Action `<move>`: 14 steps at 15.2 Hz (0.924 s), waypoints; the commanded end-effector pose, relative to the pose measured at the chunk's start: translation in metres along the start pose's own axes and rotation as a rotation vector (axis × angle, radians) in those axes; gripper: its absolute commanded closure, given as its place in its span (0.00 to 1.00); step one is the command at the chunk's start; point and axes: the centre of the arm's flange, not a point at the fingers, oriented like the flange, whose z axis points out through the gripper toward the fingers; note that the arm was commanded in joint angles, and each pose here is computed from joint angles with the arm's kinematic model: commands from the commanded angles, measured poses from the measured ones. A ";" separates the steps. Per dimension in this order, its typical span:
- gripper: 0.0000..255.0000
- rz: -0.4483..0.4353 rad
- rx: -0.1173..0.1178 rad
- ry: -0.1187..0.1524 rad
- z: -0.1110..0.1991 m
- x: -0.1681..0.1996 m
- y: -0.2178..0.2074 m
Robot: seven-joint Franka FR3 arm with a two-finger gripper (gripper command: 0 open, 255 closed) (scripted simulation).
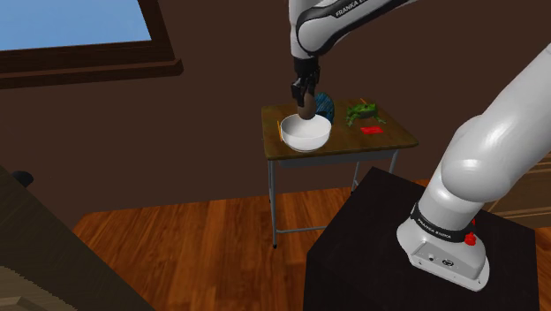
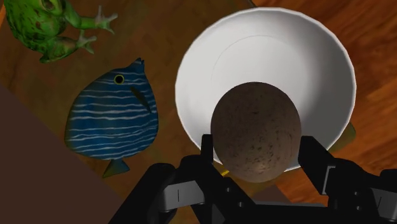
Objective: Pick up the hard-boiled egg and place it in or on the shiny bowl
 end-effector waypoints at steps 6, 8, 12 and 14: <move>1.00 0.000 0.000 0.001 0.034 -0.003 -0.006; 1.00 0.000 0.000 0.001 0.034 -0.003 -0.006; 1.00 0.000 0.000 0.001 0.034 -0.003 -0.006; 0.00 0.000 0.000 0.001 0.034 -0.003 -0.006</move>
